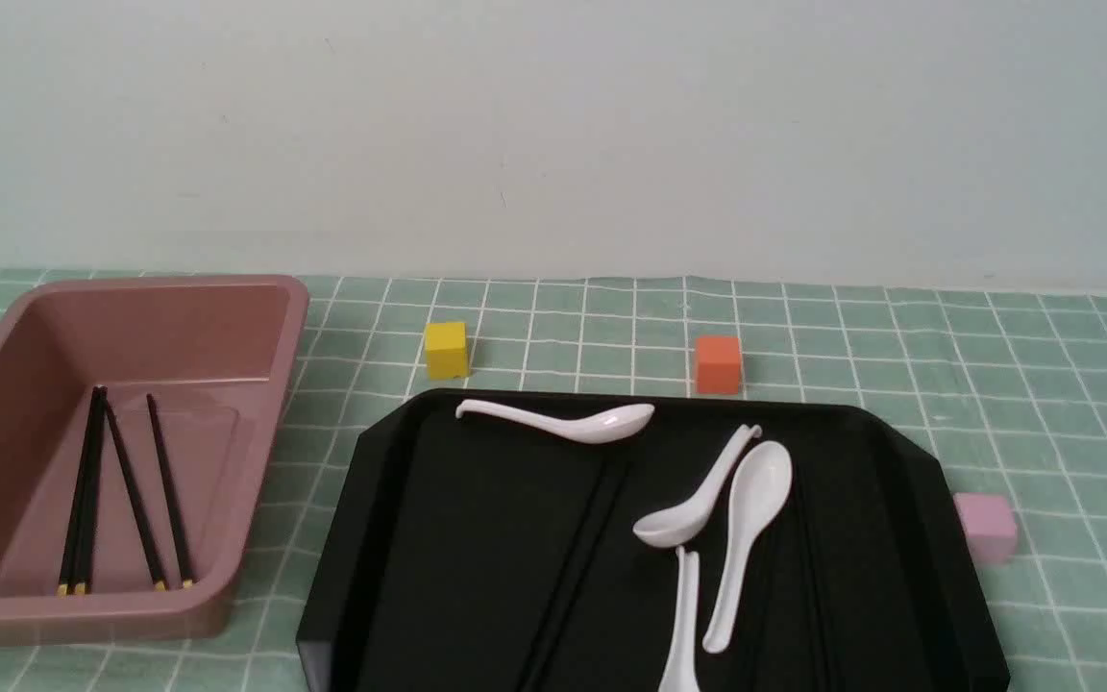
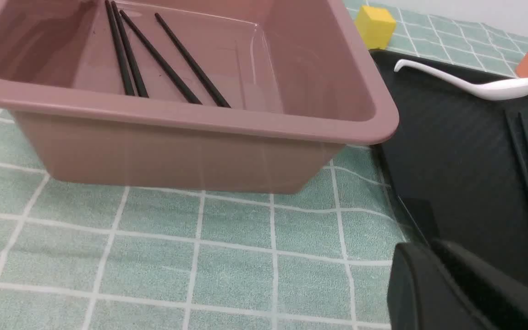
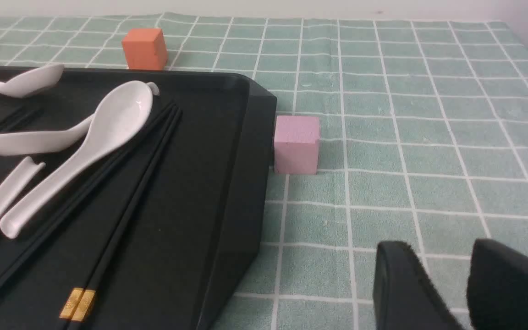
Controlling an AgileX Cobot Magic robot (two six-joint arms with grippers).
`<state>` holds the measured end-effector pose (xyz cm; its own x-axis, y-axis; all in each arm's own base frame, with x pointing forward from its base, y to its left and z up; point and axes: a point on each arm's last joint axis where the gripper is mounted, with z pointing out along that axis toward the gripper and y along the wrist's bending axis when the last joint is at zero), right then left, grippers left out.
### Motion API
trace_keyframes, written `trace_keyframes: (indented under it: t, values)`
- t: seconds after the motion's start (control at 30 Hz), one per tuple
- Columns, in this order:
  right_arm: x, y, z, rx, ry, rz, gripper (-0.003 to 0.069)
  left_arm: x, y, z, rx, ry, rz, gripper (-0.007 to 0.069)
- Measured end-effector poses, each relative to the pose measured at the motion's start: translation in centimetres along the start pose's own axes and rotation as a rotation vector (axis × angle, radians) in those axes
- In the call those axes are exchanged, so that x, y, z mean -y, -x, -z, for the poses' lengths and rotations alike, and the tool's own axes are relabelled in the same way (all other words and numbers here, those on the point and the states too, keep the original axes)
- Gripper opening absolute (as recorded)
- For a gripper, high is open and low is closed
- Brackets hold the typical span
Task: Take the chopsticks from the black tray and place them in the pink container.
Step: 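Reach over to the black tray and grasp a pair of chopsticks with the left gripper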
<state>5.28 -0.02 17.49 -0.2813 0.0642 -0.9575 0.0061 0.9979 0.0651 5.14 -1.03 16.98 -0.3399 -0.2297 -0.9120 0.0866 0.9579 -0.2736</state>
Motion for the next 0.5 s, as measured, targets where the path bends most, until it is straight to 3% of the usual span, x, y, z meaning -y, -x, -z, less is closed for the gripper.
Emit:
trace_keyframes:
  t: [0.5]
  values:
    - [0.00, 0.00, 0.00, 0.000, 0.000, 0.000, 0.0240, 0.00, 0.00, 0.00, 0.000, 0.000, 0.000, 0.0053]
